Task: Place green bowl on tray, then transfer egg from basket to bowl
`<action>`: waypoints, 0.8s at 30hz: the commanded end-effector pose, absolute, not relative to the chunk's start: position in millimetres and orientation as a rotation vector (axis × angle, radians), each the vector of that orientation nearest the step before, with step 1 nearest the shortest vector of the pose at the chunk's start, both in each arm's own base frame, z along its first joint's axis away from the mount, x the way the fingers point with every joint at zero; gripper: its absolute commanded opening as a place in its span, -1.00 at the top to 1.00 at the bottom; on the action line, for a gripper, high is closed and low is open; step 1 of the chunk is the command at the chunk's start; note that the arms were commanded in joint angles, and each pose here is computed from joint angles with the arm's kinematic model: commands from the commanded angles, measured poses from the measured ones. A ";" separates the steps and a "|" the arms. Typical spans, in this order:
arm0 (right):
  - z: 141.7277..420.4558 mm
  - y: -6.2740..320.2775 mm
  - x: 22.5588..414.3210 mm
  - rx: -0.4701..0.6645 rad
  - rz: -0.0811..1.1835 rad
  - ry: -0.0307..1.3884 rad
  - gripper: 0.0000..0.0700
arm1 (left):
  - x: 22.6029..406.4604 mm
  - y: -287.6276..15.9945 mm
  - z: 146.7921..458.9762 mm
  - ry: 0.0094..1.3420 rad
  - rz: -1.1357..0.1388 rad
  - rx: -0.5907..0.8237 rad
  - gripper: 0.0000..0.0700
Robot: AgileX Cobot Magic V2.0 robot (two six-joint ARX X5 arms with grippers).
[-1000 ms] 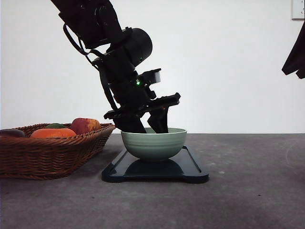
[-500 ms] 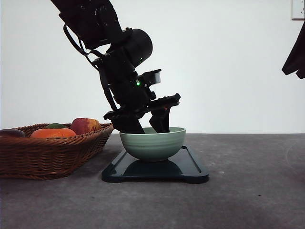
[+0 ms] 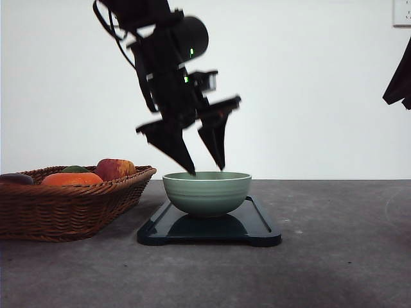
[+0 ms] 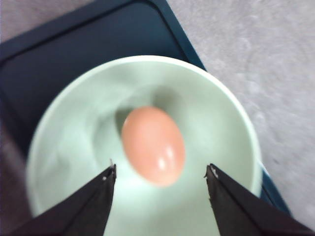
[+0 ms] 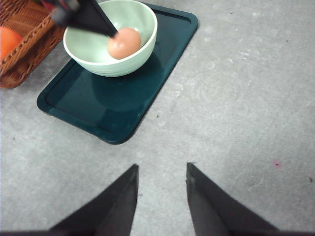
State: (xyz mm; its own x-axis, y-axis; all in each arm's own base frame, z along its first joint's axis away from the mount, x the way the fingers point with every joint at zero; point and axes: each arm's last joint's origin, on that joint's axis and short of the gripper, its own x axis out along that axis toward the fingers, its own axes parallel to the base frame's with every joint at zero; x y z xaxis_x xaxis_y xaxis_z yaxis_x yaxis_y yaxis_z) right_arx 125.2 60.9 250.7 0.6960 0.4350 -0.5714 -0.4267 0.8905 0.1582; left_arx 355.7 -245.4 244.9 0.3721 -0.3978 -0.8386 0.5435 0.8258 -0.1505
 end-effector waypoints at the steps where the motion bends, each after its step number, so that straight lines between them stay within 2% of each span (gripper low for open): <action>1: 252.4 61.9 126.0 0.022 0.481 0.637 0.45 | 354.9 -244.3 263.3 0.974 -0.620 0.161 -0.05; 8: 252.0 61.7 125.7 0.021 0.480 0.643 0.45 | 334.7 -222.5 295.0 0.925 -0.625 0.170 -0.05; 18: 251.8 61.8 125.7 0.018 0.482 0.644 0.45 | 286.3 -169.1 300.8 0.819 -0.554 0.056 -0.05; 24: 250.0 61.4 124.7 -0.043 0.500 0.652 0.45 | 250.1 -132.2 297.1 0.780 -0.515 0.035 -0.05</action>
State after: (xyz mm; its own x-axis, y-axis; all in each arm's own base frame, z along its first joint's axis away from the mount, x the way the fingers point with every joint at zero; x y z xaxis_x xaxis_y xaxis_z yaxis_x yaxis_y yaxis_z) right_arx 123.6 60.2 248.3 0.6798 0.4276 -0.5958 -0.4378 0.8884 0.1380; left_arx 250.0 -132.4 301.2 0.5995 -0.4333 -0.6729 0.4613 0.8741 -0.1519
